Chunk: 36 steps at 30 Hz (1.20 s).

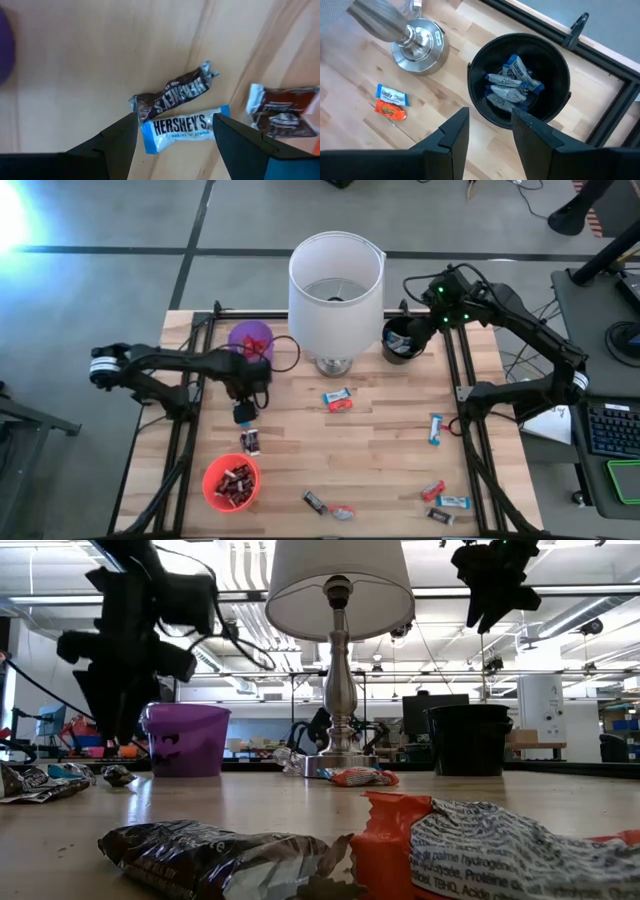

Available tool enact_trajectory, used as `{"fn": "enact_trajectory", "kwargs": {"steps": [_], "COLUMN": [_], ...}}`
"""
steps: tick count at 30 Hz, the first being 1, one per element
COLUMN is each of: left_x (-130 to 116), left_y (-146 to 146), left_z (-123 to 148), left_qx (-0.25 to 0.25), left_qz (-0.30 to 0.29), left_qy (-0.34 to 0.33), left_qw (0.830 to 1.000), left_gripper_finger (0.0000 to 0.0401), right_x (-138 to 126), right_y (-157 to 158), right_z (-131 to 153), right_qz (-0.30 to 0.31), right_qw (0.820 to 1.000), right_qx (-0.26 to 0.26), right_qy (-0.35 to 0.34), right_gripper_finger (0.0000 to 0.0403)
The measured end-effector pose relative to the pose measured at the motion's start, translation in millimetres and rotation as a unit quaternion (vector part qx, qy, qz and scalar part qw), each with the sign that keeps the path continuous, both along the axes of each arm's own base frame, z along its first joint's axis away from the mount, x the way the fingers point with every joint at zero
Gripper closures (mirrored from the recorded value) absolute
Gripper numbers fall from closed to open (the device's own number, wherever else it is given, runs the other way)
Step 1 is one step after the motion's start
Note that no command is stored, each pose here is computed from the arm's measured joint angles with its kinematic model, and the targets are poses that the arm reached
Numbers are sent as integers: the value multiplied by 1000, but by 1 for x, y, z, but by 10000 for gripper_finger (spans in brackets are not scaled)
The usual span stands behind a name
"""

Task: Sort candy
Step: Put the black chocolate into the orange bucket

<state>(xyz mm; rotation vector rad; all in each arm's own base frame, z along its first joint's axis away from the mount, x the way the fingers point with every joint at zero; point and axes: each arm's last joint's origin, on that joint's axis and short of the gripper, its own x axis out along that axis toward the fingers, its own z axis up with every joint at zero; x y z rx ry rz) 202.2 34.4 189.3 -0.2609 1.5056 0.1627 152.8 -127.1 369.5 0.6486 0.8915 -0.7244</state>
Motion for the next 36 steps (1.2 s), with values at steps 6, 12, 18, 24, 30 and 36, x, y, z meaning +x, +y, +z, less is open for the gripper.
{"fn": "enact_trajectory", "kwargs": {"steps": [6, 12, 18, 24, 30, 36], "left_x": [7, 12, 17, 21, 25, 29], "left_y": [1, 2, 3, 4, 4, 5], "left_z": [-17, -28, -36, -39, -43, -55], "left_qx": [-8, -13, -14, -14, -13, -14], "left_qz": [0, 0, 4, 8, 13, 18], "left_qy": [45, 72, 76, 67, 58, 80], "left_qw": [999, 997, 997, 998, 998, 997], "left_gripper_finger": [162, 162, 162, 162, 162, 162], "right_x": [0, 0, 0, 0, 0, 0], "right_y": [1, 1, 1, 1, 1, 1], "right_z": [0, 0, 0, 0, 0, 0], "right_qz": [1, -1, -1, 3, 6, 7], "right_qw": [1000, 1000, 1000, 1000, 1000, 1000], "right_qx": [11, 12, 12, 10, 8, 8], "right_qy": [-9, -9, -9, -8, -7, -7], "right_gripper_finger": [266, 266, 266, 266, 266, 266]}}
